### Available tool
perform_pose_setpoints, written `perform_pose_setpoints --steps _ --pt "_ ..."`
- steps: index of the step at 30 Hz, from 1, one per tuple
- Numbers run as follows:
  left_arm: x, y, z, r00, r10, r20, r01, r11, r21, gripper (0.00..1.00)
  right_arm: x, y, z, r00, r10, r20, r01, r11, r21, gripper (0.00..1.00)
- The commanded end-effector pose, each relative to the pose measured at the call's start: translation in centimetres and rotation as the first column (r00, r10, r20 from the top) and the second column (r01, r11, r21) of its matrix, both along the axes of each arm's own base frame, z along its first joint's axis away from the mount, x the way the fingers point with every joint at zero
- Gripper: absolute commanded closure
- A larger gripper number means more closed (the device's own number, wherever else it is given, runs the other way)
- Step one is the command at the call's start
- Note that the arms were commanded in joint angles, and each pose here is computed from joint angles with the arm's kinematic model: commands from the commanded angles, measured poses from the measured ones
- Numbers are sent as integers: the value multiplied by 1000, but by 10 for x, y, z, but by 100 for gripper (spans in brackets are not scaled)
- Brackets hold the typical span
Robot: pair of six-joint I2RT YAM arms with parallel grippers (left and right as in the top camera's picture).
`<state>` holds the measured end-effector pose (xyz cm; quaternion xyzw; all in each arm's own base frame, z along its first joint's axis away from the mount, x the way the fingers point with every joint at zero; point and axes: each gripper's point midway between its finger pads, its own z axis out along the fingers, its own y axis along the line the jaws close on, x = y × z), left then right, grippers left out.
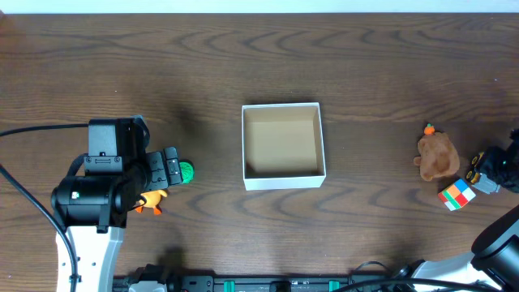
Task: Pack container
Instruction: 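Move right gripper to the yellow toy truck and grasp it, then lift the truck with the right gripper and carry it over the box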
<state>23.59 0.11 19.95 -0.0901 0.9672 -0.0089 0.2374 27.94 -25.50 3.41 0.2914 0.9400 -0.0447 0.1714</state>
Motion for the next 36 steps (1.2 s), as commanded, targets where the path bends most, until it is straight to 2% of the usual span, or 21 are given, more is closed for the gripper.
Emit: perform_pose_setpoints --steps 1,12,16,20,21,22,28,32,36 --pt "2 1 5 1000 10 13 -10 1000 -1 2 1 3 -3 1000 -3 0 3 1000 18 46" --pt "2 1 5 1000 10 10 -10 1000 -1 2 1 3 -3 1000 -3 0 3 1000 19 56" --pt "2 1 5 1000 10 10 -10 1000 -1 2 1 3 2 1000 -26 12 26 1000 18 69" --pt "2 1 5 1000 10 10 -10 1000 -1 2 4 0 22 997 -57 58 57 998 -5 88" --pt "2 1 5 1000 10 10 -10 1000 -1 2 5 0 31 994 -79 80 80 997 -10 96" --pt "2 1 5 1000 10 10 -10 1000 -1 2 6 0 38 991 -94 96 95 995 -12 99" --pt "2 1 5 1000 10 10 -10 1000 -1 2 31 33 123 952 -40 303 55 998 -42 99" --pt "2 1 5 1000 10 10 -10 1000 -1 2 48 97 192 905 129 406 -92 990 -110 99" --pt "2 1 5 1000 10 10 -10 1000 -2 2 51 176 236 845 290 448 -244 957 -158 99"
